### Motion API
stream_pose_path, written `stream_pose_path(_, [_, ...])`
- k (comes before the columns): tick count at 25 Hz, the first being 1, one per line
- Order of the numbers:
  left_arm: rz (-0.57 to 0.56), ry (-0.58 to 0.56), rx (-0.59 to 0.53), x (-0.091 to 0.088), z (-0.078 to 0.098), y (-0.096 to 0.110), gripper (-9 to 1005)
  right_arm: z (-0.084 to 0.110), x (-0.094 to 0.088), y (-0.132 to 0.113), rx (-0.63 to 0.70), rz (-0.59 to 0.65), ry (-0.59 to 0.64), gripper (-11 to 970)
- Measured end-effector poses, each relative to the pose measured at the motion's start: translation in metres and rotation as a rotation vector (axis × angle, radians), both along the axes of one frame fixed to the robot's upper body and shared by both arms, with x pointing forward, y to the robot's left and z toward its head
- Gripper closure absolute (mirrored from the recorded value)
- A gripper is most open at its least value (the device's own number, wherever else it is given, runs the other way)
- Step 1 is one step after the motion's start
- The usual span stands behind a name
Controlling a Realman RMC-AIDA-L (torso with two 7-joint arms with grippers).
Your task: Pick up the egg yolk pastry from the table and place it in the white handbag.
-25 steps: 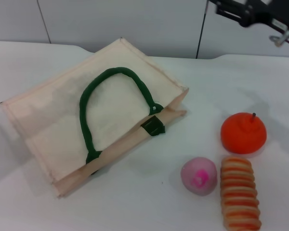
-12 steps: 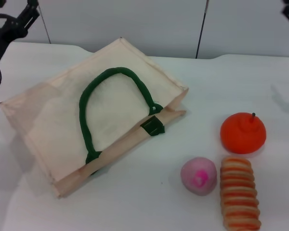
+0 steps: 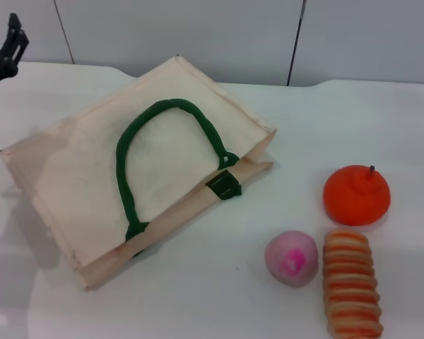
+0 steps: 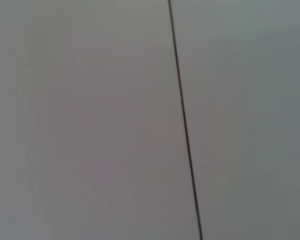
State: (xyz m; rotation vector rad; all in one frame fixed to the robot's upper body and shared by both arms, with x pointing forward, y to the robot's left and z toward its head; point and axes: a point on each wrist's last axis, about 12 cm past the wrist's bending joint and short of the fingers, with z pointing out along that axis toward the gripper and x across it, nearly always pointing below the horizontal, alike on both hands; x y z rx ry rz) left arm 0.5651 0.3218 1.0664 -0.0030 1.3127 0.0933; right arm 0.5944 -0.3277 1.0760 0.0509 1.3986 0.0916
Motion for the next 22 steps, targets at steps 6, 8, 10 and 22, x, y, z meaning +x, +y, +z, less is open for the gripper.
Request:
stream_pose_path(6, [-0.003,-0.057,0.003,-0.006,0.004,-0.002,113,-0.004,-0.004,-0.002,0.021,-0.017,0.005,104])
stream_pose_path(8, [-0.006,-0.078,0.007,-0.008,0.005,-0.002,113,-0.004,-0.005,-0.003,0.023,-0.019,0.005,104])
stream_pose_path(10, [-0.006,-0.09,0.008,-0.01,0.006,-0.002,113,-0.004,-0.005,-0.003,0.023,-0.02,0.005,104])
stream_pose_path(22, [-0.015,-0.113,-0.001,-0.013,0.007,-0.005,113,0.0,-0.013,-0.006,0.048,-0.036,-0.062,104])
